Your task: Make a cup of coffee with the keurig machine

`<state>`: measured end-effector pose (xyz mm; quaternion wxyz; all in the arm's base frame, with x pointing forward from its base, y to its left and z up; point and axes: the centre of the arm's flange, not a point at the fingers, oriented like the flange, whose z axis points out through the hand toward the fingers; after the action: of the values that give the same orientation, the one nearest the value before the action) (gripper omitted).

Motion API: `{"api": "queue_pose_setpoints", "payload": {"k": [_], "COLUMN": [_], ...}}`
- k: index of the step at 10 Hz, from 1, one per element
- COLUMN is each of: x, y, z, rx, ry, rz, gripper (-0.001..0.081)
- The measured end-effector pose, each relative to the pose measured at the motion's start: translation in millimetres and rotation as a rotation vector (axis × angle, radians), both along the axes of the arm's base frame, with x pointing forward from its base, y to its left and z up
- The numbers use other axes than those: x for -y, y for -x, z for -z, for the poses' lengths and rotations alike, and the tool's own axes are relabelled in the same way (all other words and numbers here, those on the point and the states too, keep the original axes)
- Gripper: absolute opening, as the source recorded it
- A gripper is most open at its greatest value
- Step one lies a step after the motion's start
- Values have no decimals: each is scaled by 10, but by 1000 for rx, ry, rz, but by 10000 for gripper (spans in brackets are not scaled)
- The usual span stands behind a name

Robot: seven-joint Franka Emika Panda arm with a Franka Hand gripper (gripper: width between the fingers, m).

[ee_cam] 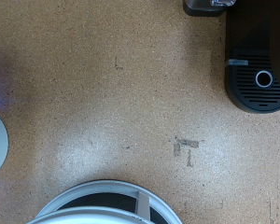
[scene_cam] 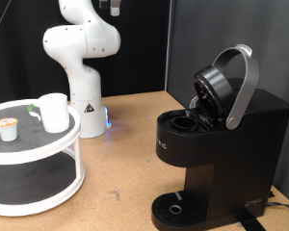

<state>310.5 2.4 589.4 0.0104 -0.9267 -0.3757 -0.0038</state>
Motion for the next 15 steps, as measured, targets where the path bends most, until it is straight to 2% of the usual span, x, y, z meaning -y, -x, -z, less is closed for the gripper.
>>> {"api": "queue_pose_setpoints", "payload": {"k": [2, 3, 7, 12, 15], "x": [56, 164, 846, 977, 1333], "y": [-9, -10, 47, 69, 145], "z": [-1, -6, 33, 43, 31], "rx": [9, 15, 20, 22, 2], "ry": [-10, -24, -22, -37, -52], "rz": [-10, -17, 21, 13, -16], "gripper": [800, 800, 800, 800, 800]}}
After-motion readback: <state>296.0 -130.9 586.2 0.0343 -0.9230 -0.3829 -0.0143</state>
